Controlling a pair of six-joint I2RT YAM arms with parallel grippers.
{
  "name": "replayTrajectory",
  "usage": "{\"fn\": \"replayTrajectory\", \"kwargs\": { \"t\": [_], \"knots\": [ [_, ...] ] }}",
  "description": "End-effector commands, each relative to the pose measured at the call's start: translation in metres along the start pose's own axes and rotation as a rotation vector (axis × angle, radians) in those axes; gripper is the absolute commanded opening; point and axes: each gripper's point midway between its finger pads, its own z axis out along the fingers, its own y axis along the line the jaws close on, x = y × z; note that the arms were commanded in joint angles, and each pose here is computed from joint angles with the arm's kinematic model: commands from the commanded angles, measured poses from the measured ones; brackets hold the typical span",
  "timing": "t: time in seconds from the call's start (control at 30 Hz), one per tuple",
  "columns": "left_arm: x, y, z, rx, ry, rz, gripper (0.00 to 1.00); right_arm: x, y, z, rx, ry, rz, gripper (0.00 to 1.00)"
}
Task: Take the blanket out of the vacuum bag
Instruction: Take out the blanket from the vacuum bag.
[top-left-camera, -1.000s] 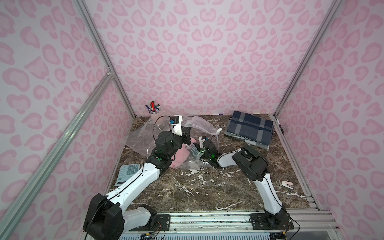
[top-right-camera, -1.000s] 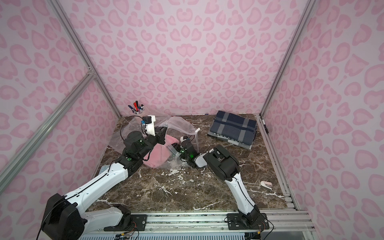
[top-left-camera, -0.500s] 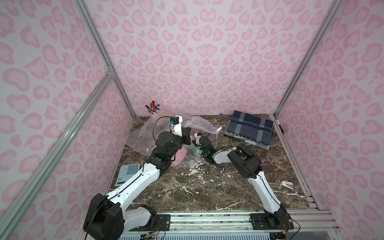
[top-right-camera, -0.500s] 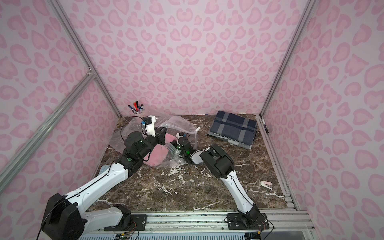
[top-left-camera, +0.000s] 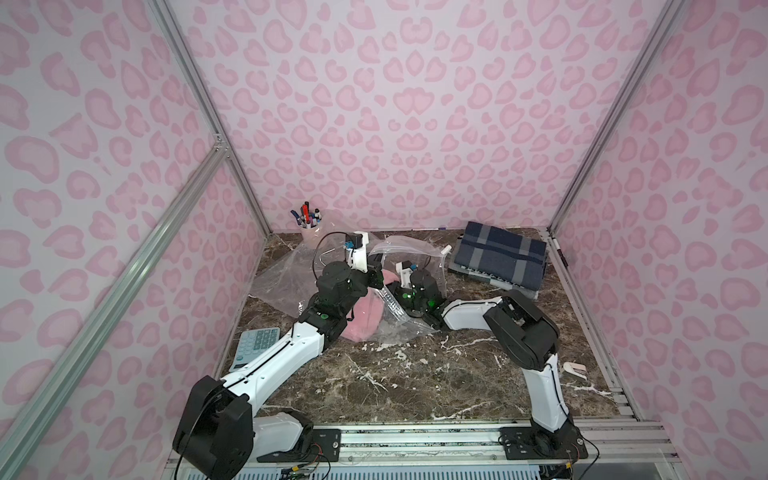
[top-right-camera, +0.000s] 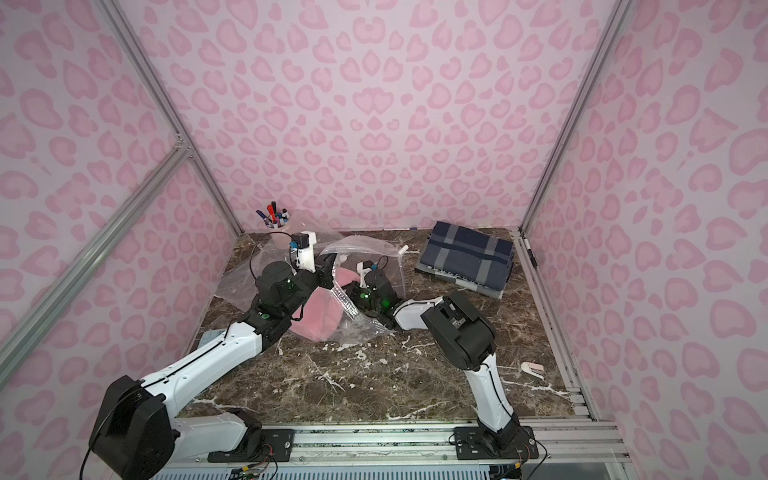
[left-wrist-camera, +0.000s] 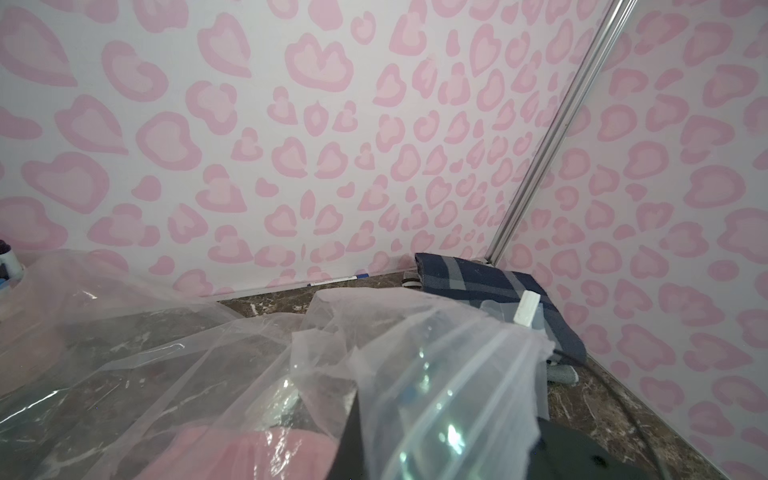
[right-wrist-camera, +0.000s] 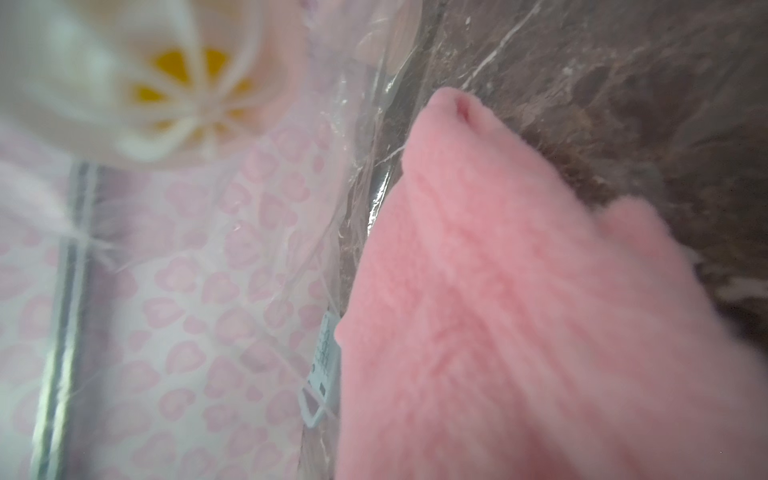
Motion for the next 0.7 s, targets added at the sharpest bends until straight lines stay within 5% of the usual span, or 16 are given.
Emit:
{"fn": "replayTrajectory", "kwargs": {
  "t": [0.0,0.33,0.67],
  "knots": [
    [-0.002,0.006,0.002,-0.028,-0.034,0.001,0.04,-0.003,0.009,-0.017,0.015,-0.024,-0.071,0.0],
    [0.009,0.033,0.009,-0.188,0.031,-0.012,0.04,-0.002,0.041,-0.046,0.125,-0.032,-0.292,0.0],
    [0.011,0.053,0.019,-0.301,0.046,-0.015,0.04,0.012,0.053,-0.074,0.118,-0.022,-0.312,0.0]
  ]
}}
